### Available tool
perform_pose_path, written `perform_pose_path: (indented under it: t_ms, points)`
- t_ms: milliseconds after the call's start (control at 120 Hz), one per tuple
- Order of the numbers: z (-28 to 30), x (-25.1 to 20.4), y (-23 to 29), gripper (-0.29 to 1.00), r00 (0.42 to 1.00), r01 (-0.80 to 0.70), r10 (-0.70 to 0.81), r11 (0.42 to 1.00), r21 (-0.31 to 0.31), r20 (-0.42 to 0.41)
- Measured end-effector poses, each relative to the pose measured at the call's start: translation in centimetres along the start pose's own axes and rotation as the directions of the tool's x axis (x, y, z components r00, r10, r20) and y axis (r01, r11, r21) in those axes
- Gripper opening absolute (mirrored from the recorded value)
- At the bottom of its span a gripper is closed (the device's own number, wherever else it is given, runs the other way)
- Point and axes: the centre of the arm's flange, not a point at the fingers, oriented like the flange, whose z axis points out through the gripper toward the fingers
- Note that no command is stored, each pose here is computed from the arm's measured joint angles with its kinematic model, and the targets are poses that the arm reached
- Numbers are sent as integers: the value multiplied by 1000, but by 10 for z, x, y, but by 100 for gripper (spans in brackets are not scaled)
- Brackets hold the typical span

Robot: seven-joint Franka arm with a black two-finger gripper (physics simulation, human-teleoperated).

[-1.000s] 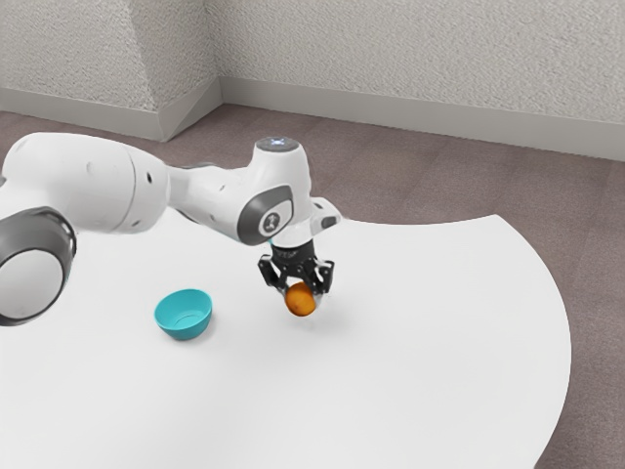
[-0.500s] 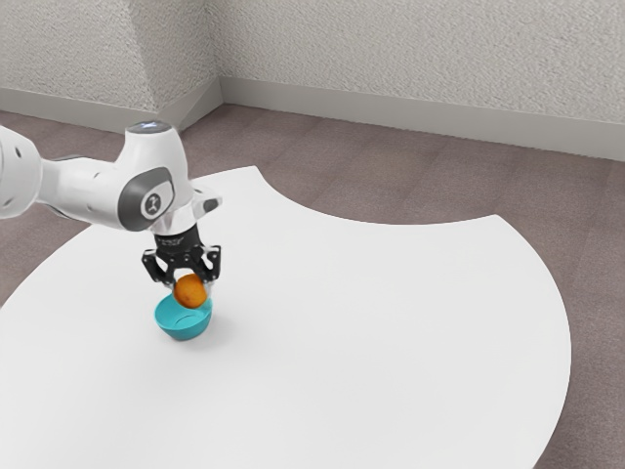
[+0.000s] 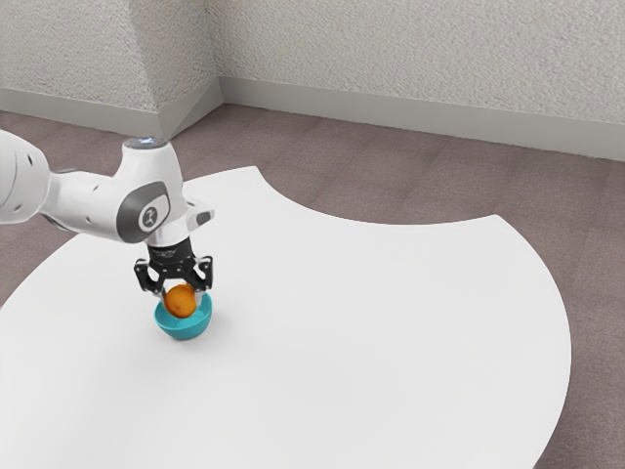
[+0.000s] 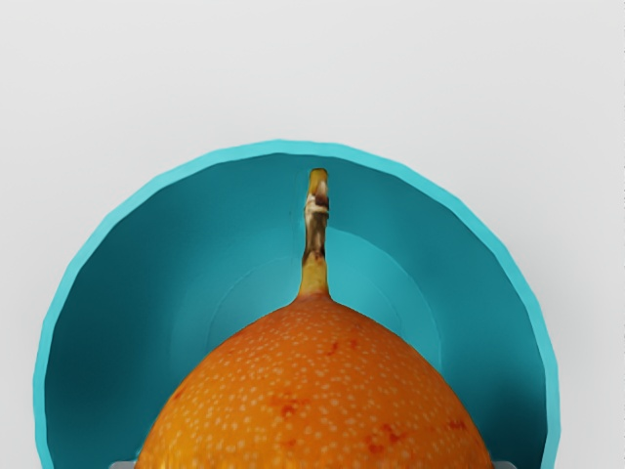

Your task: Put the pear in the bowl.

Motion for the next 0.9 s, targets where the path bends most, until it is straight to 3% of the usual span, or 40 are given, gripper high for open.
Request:
perform_pose_path:
  t_ms: [233,358,492,675,900]
  points:
    - [-15,-2,5,60,1000,-15,15,1000,-16,-26]
    - [-61,-13,18,63,995,-52,48,998,-45,-84]
    - [-110,-22,37,66,990,-99,92,993,-61,-110]
    - [-204,-19,65,67,974,-204,189,970,-128,-124]
    - [-300,-27,77,68,929,-358,338,924,-137,-150]
